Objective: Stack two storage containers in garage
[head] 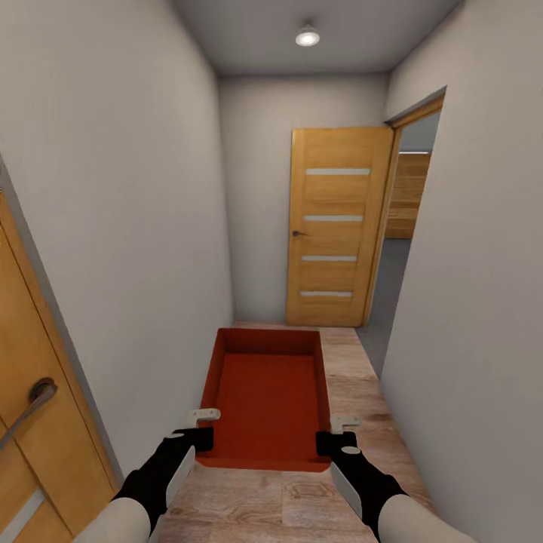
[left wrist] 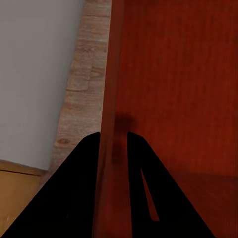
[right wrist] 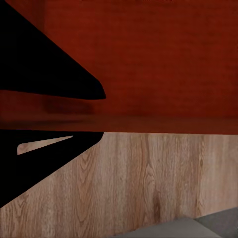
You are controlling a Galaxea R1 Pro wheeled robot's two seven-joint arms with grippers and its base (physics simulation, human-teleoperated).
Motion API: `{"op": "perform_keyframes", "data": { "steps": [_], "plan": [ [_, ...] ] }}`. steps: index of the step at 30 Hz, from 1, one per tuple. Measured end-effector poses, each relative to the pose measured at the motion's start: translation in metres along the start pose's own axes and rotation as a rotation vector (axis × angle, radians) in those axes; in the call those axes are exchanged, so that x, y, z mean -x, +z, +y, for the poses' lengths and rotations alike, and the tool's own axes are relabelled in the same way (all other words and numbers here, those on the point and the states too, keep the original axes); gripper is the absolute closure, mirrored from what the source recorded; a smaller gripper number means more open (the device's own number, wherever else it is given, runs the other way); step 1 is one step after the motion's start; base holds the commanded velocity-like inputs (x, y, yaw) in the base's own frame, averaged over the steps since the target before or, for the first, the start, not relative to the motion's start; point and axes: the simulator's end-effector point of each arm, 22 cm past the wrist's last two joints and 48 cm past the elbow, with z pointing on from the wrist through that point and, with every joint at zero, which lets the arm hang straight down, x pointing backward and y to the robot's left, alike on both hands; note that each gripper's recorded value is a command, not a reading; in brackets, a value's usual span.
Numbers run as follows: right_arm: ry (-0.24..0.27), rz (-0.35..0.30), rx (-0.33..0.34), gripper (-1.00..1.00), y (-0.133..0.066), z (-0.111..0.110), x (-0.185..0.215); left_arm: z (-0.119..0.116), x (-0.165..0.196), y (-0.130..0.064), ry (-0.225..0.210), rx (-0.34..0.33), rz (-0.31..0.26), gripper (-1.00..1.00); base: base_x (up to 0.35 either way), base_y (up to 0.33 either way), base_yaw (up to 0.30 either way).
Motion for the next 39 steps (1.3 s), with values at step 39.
{"op": "perform_keyframes", "data": {
  "steps": [39],
  "plan": [
    [0.001,0.0,0.0,1.0,0.0001,-0.0026,0.0004,-0.0028,0.0013,-0.0008,0.004,-0.001,-0.003,1.0,0.139,0.0,0.0]
  ]
}}
